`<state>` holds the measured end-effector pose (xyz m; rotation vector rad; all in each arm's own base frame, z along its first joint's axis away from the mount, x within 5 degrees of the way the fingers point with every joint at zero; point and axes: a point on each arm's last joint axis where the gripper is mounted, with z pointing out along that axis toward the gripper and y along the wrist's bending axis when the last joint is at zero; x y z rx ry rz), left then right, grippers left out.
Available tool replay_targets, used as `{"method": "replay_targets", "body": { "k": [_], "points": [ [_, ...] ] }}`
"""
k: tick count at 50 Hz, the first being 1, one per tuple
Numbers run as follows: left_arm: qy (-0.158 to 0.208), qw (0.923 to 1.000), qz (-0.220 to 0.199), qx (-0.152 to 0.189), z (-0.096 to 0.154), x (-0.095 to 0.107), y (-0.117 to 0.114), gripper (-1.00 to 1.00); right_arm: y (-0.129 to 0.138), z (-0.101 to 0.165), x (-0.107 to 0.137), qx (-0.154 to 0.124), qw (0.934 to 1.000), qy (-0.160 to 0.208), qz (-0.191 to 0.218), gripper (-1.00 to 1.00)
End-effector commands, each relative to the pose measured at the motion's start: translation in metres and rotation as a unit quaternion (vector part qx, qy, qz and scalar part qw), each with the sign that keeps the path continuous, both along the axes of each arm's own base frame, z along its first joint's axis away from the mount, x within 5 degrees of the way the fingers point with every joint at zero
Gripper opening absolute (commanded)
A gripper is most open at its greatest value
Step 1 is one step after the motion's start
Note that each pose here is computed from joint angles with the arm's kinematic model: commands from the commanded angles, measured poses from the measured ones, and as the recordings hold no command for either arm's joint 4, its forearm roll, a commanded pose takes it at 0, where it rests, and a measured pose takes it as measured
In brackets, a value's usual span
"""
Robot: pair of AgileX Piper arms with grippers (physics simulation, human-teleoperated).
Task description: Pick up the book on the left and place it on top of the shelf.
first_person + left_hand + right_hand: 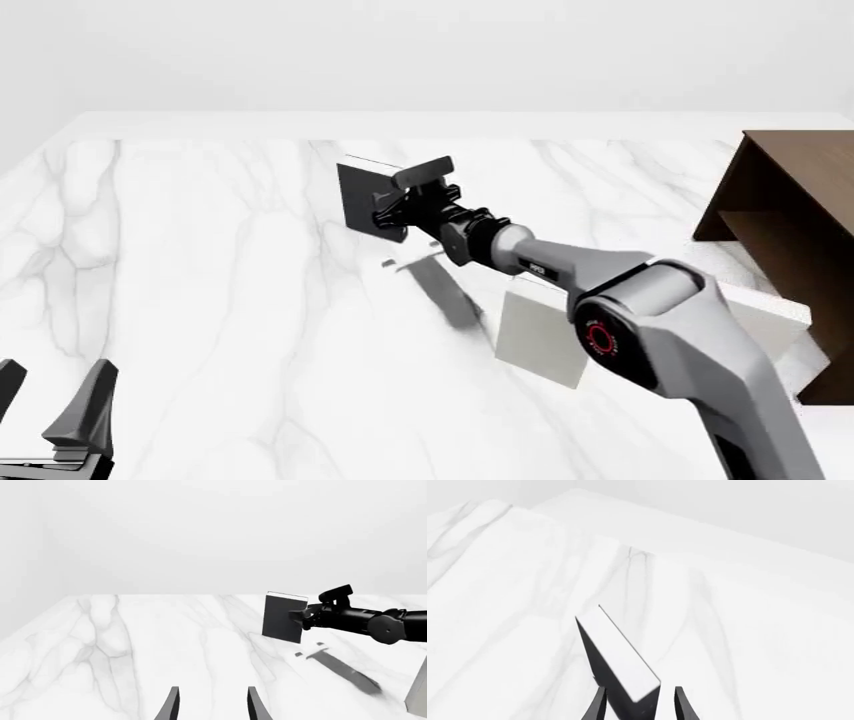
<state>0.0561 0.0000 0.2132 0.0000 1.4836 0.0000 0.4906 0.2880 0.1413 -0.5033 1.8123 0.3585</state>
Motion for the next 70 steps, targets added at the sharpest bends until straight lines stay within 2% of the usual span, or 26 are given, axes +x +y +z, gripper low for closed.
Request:
{"method": "replay_targets", "body": {
  "k": [1,10,11,24,32,42,54,59,70],
  "points": [
    [0.000,1.0000,0.000,0.000,0.000,0.000,0.000,1.00,0.003,-0.003,0.004,-0.001,1.0000,0.001,0.000,1.00],
    [0.000,1.0000,0.000,0.000,0.000,0.000,0.000,1.00,0.004,-0.003,0.004,-0.001,1.0000,-0.001,0.001,1.00],
    [0.000,1.0000,0.000,0.000,0.000,0.000,0.000,1.00,0.003,-0.003,0.004,-0.001,1.0000,-0.001,0.001,-1.00],
    [0.000,1.0000,0.000,0.000,0.000,0.000,0.000,1.00,0.005,0.001,-0.003,0.004,1.0000,-0.006,0.005,-1.00],
    [0.000,1.0000,0.000,0.000,0.000,0.000,0.000,1.00,0.000,0.019,-0.009,0.008,0.9998,-0.019,0.005,-1.00],
    [0.000,1.0000,0.000,0.000,0.000,0.000,0.000,1.00,-0.015,0.073,-0.030,0.016,0.9983,-0.056,0.005,-1.00],
    [0.000,1.0000,0.000,0.000,0.000,0.000,0.000,1.00,-0.027,0.123,-0.065,0.023,0.9960,-0.085,0.015,-1.00],
    [0.000,1.0000,0.000,0.000,0.000,0.000,0.000,1.00,-0.033,0.137,-0.081,0.017,0.9954,-0.092,0.020,-1.00],
    [0.000,1.0000,0.000,0.000,0.000,0.000,0.000,1.00,-0.047,0.161,-0.099,0.006,0.9946,-0.102,0.020,-1.00]
  ]
}}
